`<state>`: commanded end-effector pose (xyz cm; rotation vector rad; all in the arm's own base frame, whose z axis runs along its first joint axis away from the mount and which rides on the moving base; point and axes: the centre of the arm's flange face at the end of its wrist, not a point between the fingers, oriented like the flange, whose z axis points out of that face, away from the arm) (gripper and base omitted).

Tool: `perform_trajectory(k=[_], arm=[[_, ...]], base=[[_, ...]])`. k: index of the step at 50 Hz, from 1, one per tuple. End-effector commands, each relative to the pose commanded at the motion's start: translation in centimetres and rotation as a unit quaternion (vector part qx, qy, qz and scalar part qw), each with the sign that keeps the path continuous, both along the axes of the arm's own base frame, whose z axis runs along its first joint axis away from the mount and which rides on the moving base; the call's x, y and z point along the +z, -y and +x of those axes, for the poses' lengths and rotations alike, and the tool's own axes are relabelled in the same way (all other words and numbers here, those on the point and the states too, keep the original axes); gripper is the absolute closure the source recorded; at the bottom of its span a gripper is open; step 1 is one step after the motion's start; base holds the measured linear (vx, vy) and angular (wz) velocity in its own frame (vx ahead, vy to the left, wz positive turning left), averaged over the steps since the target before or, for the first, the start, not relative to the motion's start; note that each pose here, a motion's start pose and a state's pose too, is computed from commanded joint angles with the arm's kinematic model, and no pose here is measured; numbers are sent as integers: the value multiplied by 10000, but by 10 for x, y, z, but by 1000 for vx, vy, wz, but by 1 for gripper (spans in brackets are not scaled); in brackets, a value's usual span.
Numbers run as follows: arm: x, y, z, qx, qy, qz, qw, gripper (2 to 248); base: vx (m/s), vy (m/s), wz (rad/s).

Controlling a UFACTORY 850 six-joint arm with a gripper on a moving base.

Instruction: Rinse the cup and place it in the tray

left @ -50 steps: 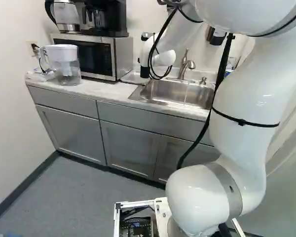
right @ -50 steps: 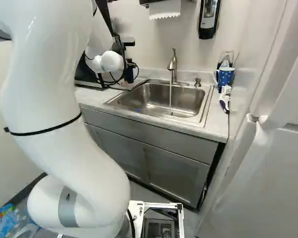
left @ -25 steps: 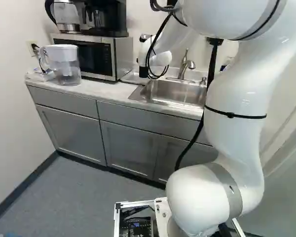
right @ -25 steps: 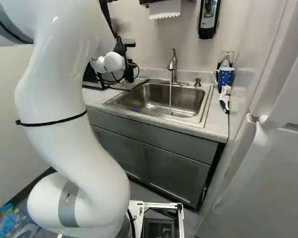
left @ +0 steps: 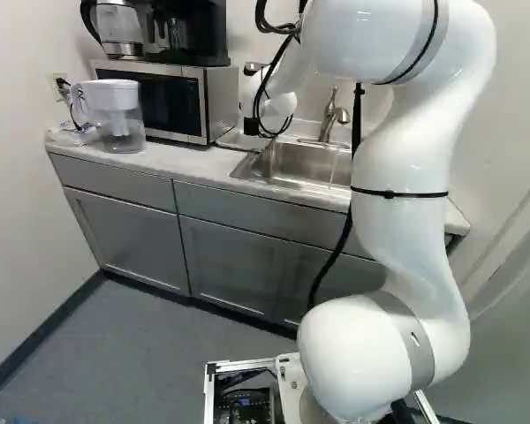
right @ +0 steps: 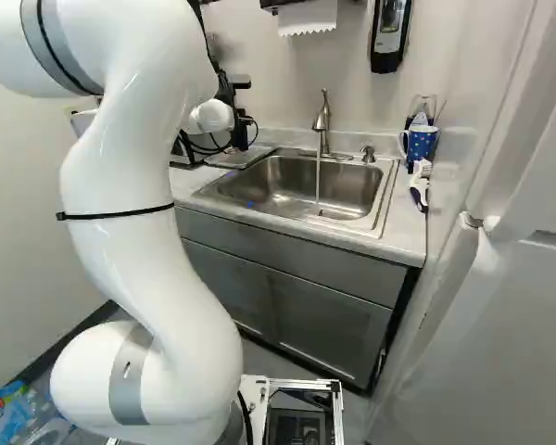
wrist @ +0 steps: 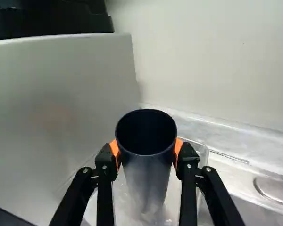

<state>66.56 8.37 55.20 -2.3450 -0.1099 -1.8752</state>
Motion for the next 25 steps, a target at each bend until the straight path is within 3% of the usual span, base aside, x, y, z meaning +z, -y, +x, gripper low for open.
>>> perform_trajectory(k=[25], arm=[[-25,0,2,0,-199,-24,9998,125]], base=[[0,0,0]])
